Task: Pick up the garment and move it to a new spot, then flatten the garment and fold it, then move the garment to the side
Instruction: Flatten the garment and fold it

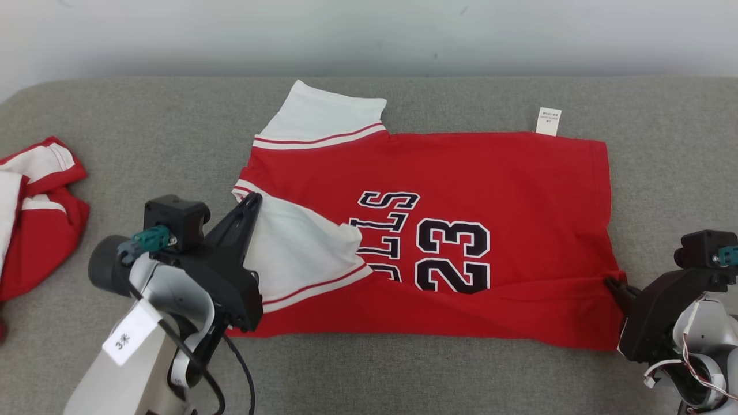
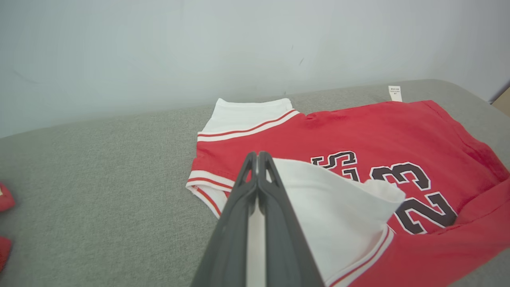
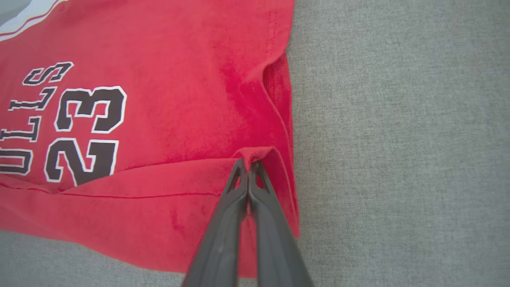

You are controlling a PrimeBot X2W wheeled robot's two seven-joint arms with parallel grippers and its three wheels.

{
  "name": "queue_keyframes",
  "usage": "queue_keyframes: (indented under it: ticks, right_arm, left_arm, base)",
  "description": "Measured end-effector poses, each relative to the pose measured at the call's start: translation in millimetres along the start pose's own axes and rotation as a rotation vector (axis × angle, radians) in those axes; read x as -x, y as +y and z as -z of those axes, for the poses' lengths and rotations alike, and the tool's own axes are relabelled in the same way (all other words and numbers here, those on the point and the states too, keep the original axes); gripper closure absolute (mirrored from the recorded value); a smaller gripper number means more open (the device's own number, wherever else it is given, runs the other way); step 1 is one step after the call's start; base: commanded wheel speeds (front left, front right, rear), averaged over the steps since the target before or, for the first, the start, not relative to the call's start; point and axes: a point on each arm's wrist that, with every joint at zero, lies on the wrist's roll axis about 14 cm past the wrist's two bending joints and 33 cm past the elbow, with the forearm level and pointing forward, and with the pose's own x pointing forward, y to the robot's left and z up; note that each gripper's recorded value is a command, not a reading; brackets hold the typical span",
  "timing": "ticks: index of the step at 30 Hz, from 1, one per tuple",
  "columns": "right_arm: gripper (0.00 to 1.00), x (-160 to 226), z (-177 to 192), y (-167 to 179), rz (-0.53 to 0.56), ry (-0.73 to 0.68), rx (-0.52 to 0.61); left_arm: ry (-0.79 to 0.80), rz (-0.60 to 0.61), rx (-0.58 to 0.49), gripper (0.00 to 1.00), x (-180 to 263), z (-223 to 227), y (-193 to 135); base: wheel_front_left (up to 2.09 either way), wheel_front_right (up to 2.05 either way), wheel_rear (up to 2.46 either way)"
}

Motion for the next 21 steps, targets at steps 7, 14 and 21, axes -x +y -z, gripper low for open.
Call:
queue_keyframes:
  ticks: [7, 14, 21]
  right_arm:
    - [1.0, -13, -5, -6, 0.028, -0.025, -0.005]
    - [1.0, -29, -3, -12, 0.056, -0.011, -0.009]
    - [0.0, -41, 2, -9, 0.059, 0.01, 0.0]
  left_arm:
    - [0.02, 0.007, 0.002, 1.0, -16, 6, 1]
    - [0.023, -0.001, 0.006, 1.0, -29, 10, 6]
    - [0.023, 0.013, -0.03, 1.0, -37, 11, 6]
  base:
    - [0.0, 0.0, 0.0]
    - [0.0, 0.0, 0.0]
    - [0.0, 0.0, 0.0]
